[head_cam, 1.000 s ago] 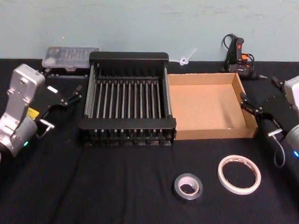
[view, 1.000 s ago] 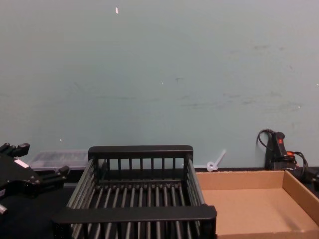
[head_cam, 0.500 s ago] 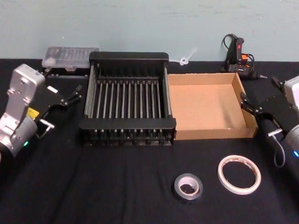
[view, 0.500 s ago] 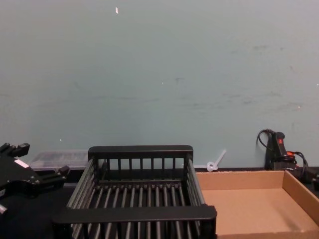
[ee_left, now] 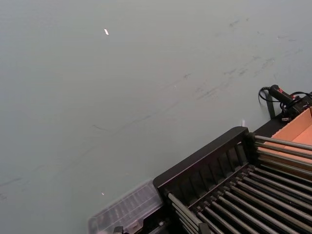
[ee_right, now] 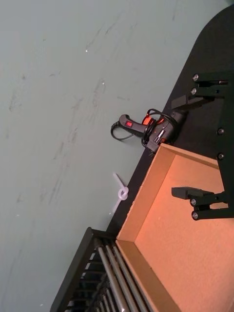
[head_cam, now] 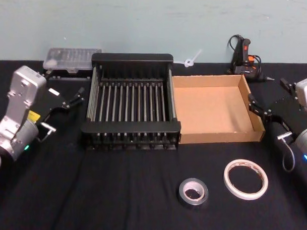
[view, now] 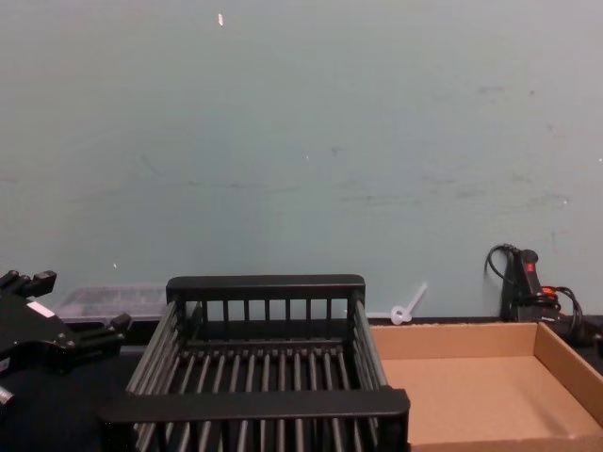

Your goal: Pick up the white tape and place it into the black box , Pick up the silver tape and place it into the brown box.

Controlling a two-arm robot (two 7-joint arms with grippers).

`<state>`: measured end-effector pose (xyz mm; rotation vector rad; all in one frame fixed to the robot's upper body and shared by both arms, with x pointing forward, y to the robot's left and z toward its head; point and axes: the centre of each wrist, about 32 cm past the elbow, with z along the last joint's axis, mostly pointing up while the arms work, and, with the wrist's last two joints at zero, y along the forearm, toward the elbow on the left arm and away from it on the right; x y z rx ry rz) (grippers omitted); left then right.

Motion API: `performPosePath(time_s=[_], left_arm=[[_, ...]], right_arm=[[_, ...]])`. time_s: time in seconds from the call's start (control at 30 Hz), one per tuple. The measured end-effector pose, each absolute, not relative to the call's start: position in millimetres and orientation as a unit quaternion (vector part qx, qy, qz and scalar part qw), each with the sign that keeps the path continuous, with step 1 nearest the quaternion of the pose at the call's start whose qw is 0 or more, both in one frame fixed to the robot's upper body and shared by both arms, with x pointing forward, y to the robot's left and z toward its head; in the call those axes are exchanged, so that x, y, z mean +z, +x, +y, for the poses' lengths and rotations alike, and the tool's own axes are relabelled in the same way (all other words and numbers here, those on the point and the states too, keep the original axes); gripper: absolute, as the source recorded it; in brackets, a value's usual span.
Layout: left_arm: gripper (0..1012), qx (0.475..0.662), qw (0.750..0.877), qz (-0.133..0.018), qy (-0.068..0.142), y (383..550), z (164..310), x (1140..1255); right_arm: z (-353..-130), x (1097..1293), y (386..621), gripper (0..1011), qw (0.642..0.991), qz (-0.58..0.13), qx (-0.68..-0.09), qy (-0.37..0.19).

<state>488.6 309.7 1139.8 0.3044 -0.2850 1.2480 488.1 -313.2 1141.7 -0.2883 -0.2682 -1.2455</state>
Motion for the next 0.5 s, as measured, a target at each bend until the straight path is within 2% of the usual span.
performPosePath(time_s=[0.5], left_arm=[[1001,0.58,0.791,-0.132,0.141,488.6,309.7,1139.8]], right_arm=[[-324,1160.4,473,1002,0.823,-0.064,-0.551,-0.125]])
